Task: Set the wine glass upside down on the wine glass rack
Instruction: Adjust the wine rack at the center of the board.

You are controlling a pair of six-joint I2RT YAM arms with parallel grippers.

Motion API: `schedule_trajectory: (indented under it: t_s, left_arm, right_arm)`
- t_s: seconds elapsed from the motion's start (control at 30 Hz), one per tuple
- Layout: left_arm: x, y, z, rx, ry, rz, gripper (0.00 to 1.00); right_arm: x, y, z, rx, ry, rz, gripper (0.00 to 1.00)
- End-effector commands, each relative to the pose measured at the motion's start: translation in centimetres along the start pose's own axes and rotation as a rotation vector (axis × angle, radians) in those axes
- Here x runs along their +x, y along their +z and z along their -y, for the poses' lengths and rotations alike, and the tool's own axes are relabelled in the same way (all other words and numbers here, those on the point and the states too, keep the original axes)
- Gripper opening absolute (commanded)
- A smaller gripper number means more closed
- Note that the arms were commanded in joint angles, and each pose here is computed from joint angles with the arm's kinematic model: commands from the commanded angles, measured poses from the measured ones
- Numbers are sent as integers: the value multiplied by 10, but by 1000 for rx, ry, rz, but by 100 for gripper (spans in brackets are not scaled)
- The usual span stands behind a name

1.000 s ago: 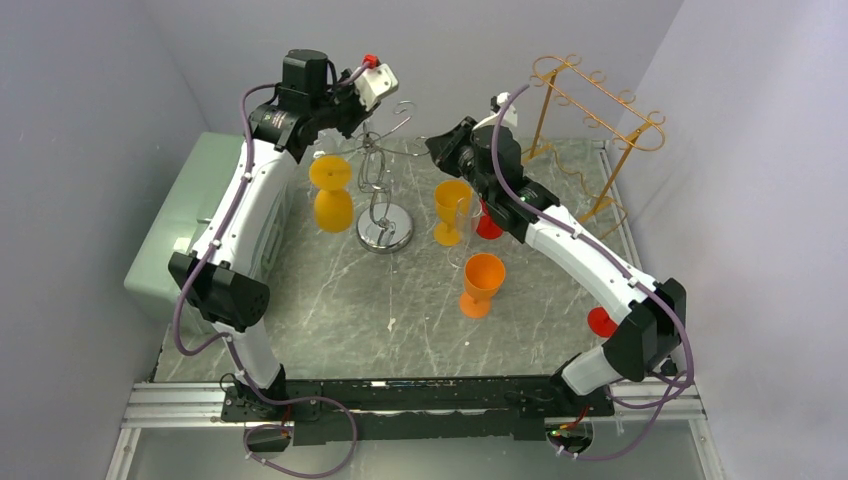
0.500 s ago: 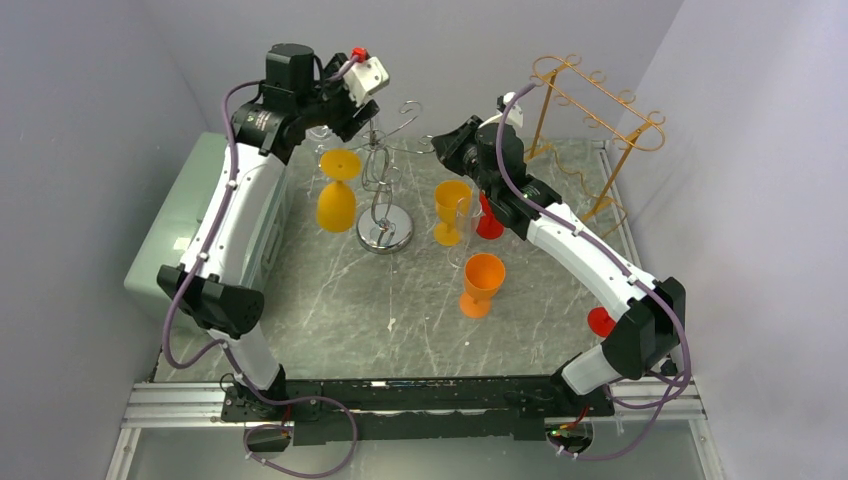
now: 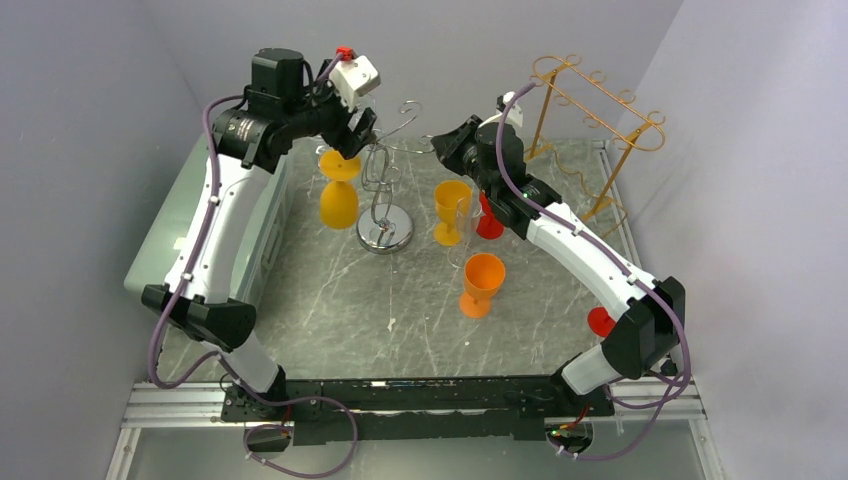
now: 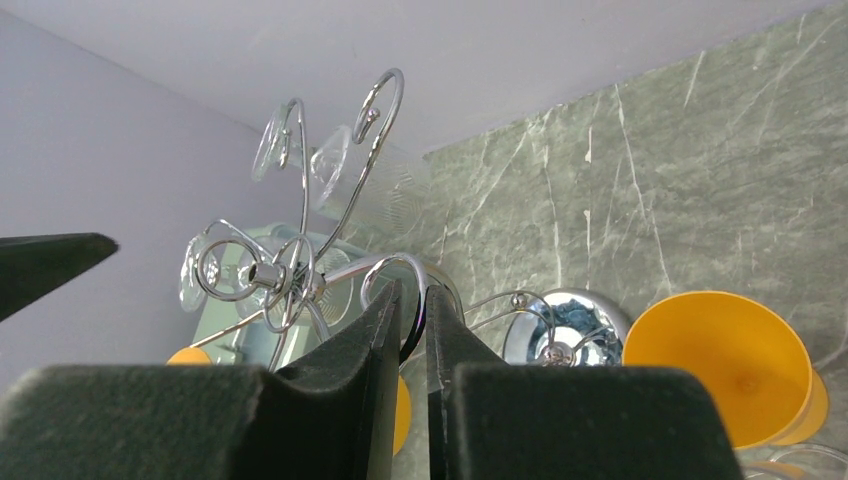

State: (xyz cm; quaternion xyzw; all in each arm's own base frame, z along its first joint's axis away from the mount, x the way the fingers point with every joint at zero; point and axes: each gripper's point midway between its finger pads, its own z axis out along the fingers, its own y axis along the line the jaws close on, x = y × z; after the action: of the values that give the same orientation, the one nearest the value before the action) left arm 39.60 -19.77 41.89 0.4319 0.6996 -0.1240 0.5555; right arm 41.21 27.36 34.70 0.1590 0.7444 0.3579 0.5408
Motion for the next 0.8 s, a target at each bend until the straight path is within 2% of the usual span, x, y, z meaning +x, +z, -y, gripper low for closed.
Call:
schedule_trajectory:
  t_s: [0.0,0.27,0.37,0.57,0.67,0.77]
  left_arm:
    - [11,21,7,36,-94,-27,79]
    - [22,43,2,17,-125,-67,74]
    - [30,49,-2,-6,-121,-94,68]
    - [37,54,-6,-20,-127,-117,48]
    - [38,55,-6,-21,-116,-119,32]
    - [42,57,-8,-28,-116,-130,26]
  right_arm:
    - [21,-1,14,44,-37,-74,0]
    - [20,-5,15,45,-37,-71,0]
    - [22,-7,15,41,-28,-74,0]
    - [26,-9,12,37,-19,-82,0]
    - [27,-11,11,38,-16,-78,0]
    - [30,-14,10,40,-14,-76,0]
